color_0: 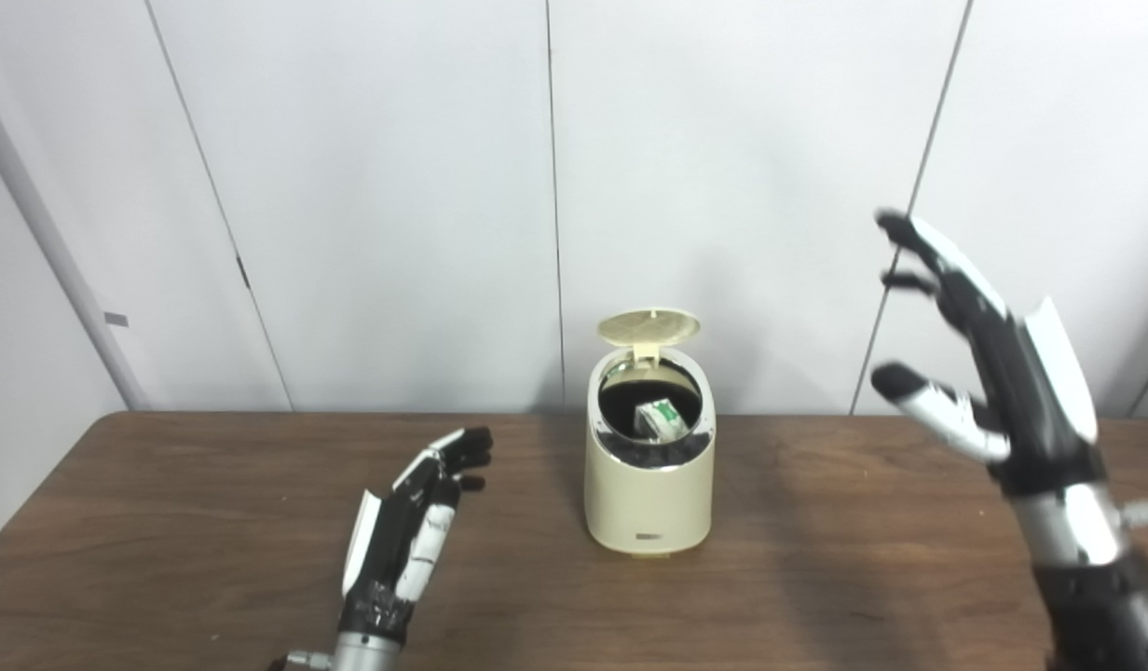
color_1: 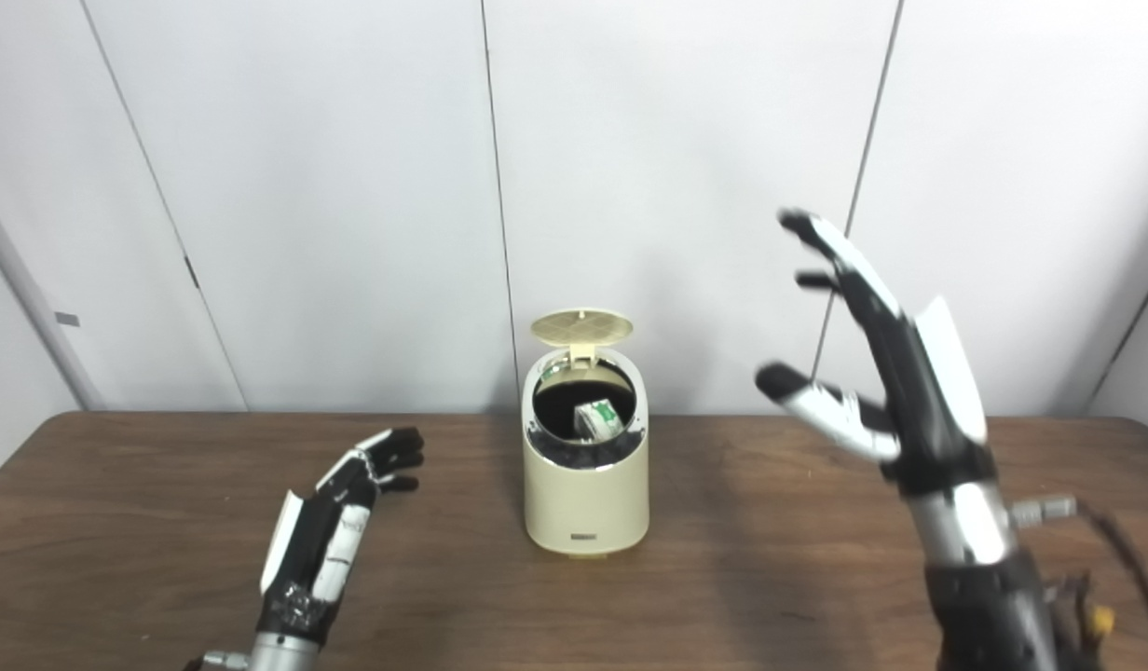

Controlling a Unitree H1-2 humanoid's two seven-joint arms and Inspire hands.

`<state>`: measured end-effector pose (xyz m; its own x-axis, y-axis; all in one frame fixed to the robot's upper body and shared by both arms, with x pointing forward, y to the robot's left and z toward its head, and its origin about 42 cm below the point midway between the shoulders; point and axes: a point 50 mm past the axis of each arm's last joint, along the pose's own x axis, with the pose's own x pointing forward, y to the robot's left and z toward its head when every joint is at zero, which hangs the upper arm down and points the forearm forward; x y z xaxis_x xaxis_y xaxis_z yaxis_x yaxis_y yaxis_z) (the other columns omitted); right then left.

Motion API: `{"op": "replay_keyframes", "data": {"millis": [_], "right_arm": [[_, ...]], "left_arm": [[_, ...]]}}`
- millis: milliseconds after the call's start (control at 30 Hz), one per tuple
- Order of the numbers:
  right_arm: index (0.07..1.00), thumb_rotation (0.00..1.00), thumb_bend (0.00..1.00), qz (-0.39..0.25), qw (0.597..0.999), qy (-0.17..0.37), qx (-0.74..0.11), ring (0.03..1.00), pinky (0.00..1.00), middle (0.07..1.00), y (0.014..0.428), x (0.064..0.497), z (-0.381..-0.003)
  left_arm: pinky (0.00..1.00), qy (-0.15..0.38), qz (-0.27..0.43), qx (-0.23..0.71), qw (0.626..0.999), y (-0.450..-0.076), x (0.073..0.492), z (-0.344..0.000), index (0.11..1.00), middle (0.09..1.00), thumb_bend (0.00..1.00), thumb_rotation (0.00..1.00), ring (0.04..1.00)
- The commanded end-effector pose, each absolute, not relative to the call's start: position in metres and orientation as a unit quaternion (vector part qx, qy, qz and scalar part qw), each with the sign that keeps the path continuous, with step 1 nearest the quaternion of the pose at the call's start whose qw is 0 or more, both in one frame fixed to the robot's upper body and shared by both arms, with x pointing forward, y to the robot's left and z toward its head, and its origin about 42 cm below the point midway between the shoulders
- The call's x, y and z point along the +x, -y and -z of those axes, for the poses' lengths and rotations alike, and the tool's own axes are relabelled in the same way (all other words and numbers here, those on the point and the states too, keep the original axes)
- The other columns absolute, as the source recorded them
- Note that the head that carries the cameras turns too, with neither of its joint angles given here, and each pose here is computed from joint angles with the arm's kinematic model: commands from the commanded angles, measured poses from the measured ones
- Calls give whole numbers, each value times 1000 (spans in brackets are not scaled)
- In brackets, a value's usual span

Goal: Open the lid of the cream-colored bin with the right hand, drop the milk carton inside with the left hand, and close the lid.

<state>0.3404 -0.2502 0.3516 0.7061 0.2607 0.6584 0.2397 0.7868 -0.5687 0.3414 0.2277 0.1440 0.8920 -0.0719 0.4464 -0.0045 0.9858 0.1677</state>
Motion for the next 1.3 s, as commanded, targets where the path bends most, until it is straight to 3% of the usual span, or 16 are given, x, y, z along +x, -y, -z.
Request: {"op": "replay_keyframes", "data": {"millis": [0,133,367,467,567,800,1267], "right_arm": [[873,923,712,-15,844,403,-355,890,741,906,242,340,-381],[831,921,731,-33,827,413,-379,859,711,881,226,355,-405],[808,905,751,-58,800,399,-445,848,712,877,202,379,-433],[819,892,743,-81,780,377,-494,856,747,886,192,395,-441],[867,955,815,-98,765,341,-537,885,779,904,184,407,-444],[906,1000,921,-126,745,274,-595,934,799,913,164,438,-443],[885,987,852,-168,757,225,-590,937,838,901,151,460,-407]], "left_arm": [[731,258,22,96,961,-233,347,-151,816,807,509,973,784],[789,239,21,116,964,-234,343,-137,820,809,465,994,797],[755,216,13,121,969,-235,335,-122,812,799,443,969,791],[750,210,9,125,970,-235,335,-118,811,799,431,963,788],[741,208,10,124,970,-236,336,-117,807,793,426,939,778],[751,203,11,120,972,-233,335,-114,809,812,431,960,794],[756,201,8,122,972,-230,333,-112,800,795,464,977,790]]}}
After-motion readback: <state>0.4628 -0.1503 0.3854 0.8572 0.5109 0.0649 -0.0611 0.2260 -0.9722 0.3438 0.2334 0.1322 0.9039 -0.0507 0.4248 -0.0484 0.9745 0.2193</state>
